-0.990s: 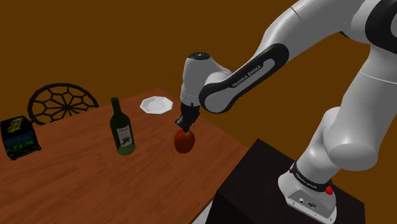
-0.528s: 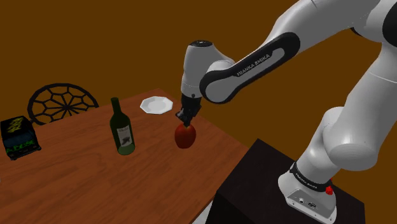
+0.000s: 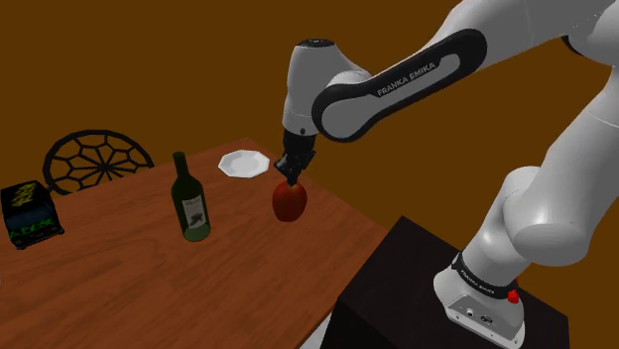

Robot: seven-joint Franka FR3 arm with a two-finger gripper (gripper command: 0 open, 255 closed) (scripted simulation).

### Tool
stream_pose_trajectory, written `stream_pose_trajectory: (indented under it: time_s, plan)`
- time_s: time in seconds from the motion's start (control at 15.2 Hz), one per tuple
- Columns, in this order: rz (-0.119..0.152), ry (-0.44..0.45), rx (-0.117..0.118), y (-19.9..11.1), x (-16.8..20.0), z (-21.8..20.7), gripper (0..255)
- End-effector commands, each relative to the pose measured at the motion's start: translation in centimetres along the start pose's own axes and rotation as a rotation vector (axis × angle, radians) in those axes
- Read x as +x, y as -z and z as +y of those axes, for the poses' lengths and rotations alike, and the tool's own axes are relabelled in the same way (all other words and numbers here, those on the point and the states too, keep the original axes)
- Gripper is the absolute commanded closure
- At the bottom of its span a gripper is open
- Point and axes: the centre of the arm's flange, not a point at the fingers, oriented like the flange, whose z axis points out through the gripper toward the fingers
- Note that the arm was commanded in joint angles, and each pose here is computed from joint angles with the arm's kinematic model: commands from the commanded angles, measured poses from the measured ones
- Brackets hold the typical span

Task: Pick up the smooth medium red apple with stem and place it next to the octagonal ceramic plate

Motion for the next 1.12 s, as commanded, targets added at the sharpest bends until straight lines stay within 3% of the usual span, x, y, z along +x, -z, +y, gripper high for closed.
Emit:
stream_pose_trajectory:
  time_s: [0.0, 0.46, 1.06]
  plan:
    - [0.0, 0.0, 0.0, 1.1, 0.1, 0.0, 255]
    - [0.0, 0.0, 0.0, 4.4, 0.5, 0.1, 255]
    - [0.0, 0.0, 0.0, -0.4, 10.3, 4.7, 255]
